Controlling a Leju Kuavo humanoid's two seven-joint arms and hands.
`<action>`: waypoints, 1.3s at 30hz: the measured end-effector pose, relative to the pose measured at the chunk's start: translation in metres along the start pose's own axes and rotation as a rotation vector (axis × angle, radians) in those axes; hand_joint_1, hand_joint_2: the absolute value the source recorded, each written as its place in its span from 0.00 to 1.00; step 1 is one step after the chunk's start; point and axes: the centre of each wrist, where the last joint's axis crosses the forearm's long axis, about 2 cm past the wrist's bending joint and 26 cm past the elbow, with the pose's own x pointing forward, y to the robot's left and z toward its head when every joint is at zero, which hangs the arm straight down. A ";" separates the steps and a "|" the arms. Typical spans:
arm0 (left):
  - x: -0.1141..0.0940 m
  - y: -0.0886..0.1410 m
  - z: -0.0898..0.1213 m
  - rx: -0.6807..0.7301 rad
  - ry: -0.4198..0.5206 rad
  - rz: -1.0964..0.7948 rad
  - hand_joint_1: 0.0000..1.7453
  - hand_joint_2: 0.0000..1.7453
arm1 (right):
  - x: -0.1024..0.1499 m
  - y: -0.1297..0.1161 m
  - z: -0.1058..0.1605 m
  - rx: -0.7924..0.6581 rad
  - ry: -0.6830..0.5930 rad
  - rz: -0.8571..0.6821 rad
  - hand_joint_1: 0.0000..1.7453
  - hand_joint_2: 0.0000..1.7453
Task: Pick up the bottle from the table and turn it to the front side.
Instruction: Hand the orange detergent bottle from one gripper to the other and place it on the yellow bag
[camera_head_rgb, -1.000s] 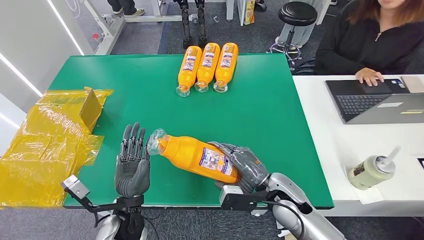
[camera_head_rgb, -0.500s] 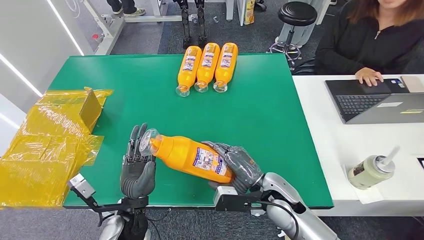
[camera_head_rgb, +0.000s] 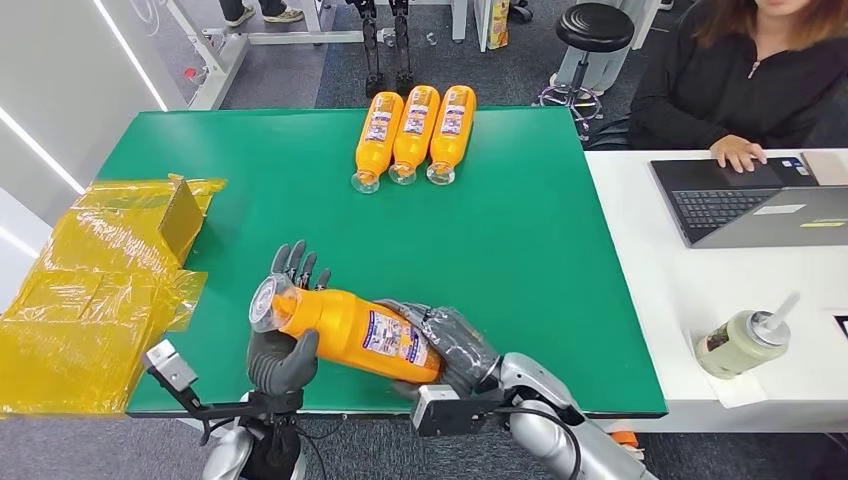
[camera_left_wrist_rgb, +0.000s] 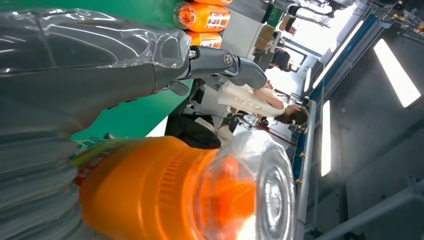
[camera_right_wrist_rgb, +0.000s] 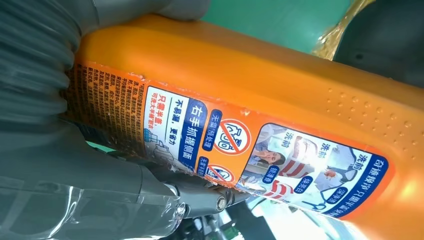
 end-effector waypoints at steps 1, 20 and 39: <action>0.000 0.000 0.000 0.001 -0.002 0.000 0.00 1.00 | -0.001 0.001 -0.001 0.009 -0.002 -0.002 1.00 1.00; 0.005 0.005 0.004 0.031 -0.041 -0.022 1.00 1.00 | -0.011 0.000 -0.030 0.141 -0.027 -0.070 0.94 1.00; 0.007 0.006 0.006 0.046 -0.059 -0.020 1.00 1.00 | -0.011 -0.006 -0.042 0.146 -0.029 -0.061 0.64 1.00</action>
